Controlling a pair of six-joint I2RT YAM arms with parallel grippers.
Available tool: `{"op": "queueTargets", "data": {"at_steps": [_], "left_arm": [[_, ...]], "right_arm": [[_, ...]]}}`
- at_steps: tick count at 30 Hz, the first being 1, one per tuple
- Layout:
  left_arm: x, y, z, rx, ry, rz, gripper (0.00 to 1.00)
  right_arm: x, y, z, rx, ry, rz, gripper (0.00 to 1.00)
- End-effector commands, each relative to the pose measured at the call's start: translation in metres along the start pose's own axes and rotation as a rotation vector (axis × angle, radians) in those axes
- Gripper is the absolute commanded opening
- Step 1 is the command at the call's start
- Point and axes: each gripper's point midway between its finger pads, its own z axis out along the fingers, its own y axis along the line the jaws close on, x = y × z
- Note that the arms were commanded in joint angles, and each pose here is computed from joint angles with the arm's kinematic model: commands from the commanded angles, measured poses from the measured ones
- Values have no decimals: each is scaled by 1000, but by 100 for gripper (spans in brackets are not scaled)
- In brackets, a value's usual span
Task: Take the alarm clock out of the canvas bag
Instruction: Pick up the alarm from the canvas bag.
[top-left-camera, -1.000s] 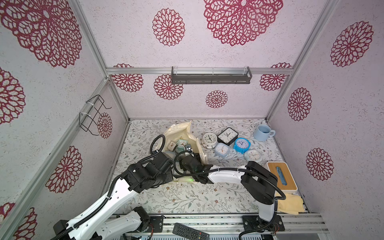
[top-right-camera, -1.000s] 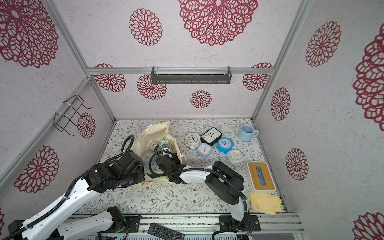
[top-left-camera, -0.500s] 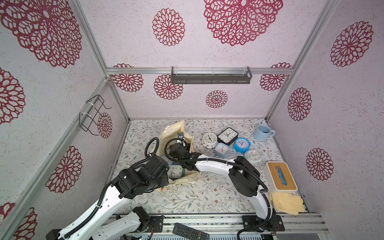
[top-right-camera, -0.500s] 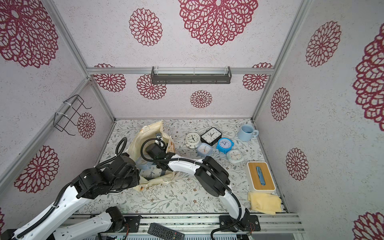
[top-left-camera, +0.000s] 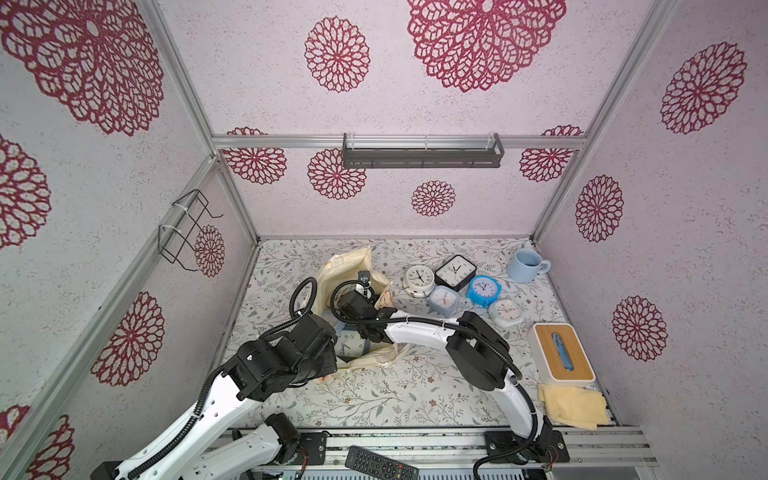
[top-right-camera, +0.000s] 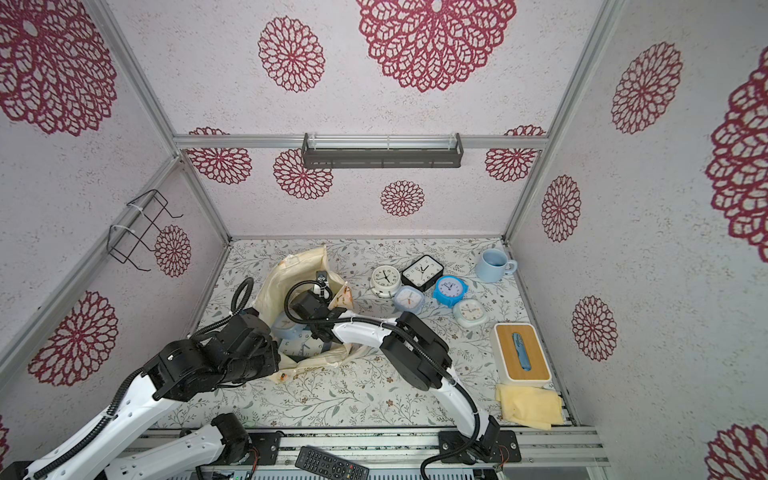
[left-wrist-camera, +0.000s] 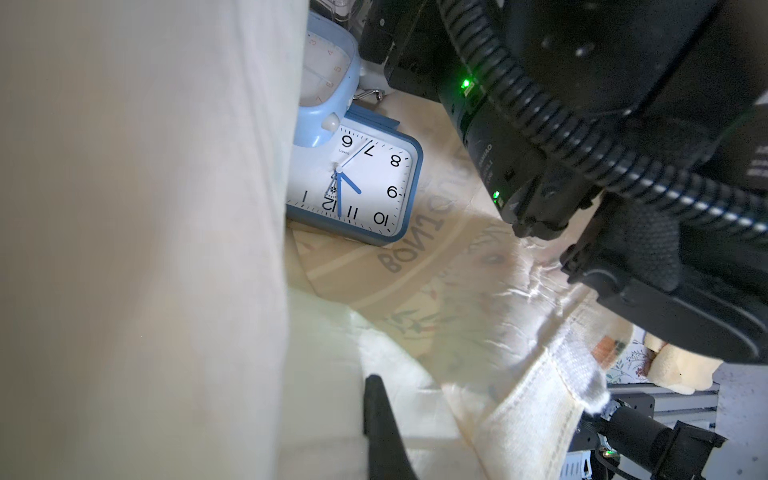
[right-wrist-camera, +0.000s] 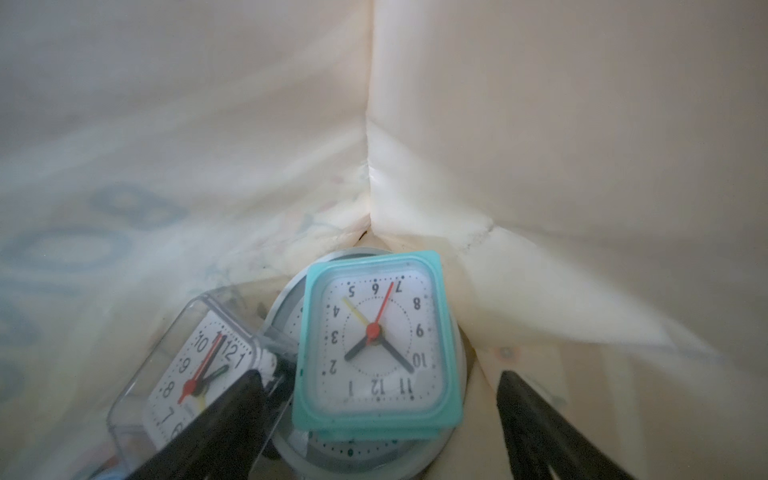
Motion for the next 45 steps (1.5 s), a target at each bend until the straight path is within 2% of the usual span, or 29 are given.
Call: {"op": "queueTargets", "data": {"at_steps": [1, 9, 13, 17, 23, 29, 45], "left_arm": [[-3, 7, -1, -25, -25, 21, 0], [-4, 5, -1, -24, -23, 23, 0], [-3, 7, -2, -27, -23, 22, 0], [-1, 9, -2, -31, -22, 19, 0], [-2, 10, -2, -36, -26, 20, 0], [-5, 13, -5, -58, -37, 28, 0], [-10, 23, -14, -115, -56, 87, 0]], "right_arm": [[-7, -3, 15, -10, -50, 69, 89], [6, -11, 41, 57, -44, 118, 85], [12, -23, 45, 87, -40, 149, 73], [6, -27, 38, 56, -63, 141, 63], [-17, -27, 9, -34, -112, 53, 57], [-31, -22, -35, -189, -99, -39, 56], [-58, -2, -145, -570, -1, -63, 56]]}}
